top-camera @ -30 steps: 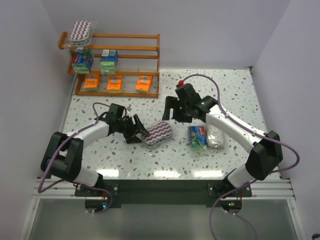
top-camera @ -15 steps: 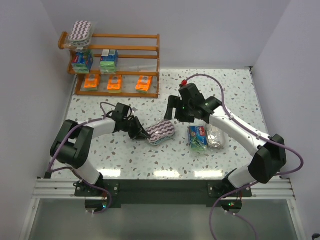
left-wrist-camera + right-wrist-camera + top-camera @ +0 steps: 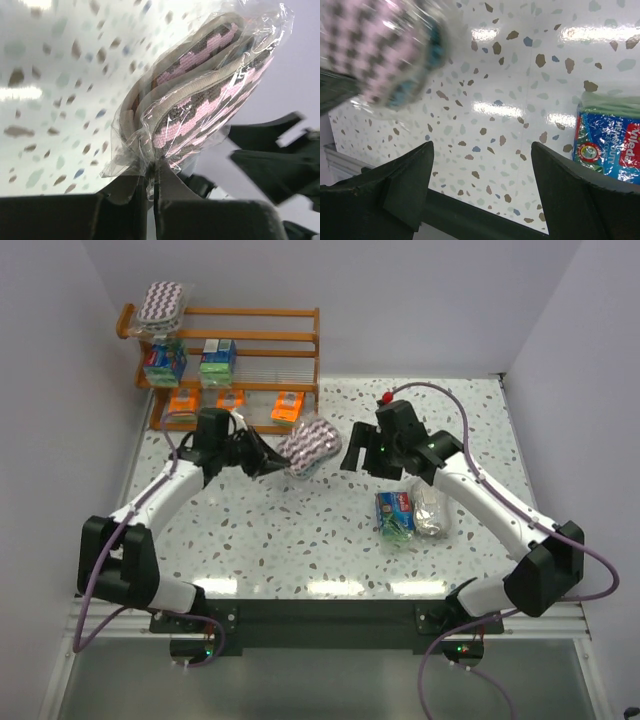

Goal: Place and organize the cleaning sponges onto the shelf

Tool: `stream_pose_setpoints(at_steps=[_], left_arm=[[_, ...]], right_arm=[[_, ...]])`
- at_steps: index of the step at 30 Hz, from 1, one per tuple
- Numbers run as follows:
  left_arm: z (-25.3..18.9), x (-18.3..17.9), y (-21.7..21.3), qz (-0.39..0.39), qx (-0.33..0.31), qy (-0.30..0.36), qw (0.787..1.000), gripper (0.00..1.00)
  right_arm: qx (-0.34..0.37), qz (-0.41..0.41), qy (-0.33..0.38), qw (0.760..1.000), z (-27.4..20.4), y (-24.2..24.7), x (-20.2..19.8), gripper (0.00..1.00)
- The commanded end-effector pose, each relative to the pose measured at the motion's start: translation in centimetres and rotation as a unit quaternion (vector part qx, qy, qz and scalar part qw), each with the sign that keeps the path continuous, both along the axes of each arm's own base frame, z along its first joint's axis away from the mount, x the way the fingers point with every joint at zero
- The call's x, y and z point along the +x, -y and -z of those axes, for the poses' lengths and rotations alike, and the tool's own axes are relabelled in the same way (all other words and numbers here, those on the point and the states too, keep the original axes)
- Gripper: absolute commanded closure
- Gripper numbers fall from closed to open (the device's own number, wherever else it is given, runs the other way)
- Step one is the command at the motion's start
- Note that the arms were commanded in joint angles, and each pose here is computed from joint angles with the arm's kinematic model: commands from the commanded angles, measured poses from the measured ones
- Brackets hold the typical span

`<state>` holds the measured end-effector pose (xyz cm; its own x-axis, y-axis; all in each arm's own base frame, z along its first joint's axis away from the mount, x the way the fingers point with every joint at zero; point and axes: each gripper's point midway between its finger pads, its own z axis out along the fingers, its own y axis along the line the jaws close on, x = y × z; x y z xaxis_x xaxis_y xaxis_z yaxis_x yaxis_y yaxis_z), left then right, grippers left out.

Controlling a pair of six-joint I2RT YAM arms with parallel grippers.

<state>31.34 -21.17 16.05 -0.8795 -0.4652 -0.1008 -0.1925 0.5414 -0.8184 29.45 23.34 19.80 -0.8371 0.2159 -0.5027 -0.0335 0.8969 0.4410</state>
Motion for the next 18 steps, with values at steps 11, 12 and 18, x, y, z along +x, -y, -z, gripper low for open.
stream_pose_setpoints(at_steps=[11,12,18], left_arm=[[-22.0,13.0,-5.6,-0.1,-0.116,0.206,0.966,1.0],[-22.6,13.8,-5.8,-0.107,-0.121,0.205,0.965,1.0],[-24.7,19.4,-10.5,-0.182,-0.14,0.204,0.952,1.0]], right_arm=[[0.02,0.025,0.031,0.999,-2.9,2.2,1.0,0.19],[0.021,0.025,0.028,0.999,-2.7,2.2,0.9,0.19],[0.026,0.024,0.027,0.999,-2.4,2.3,0.6,0.19]])
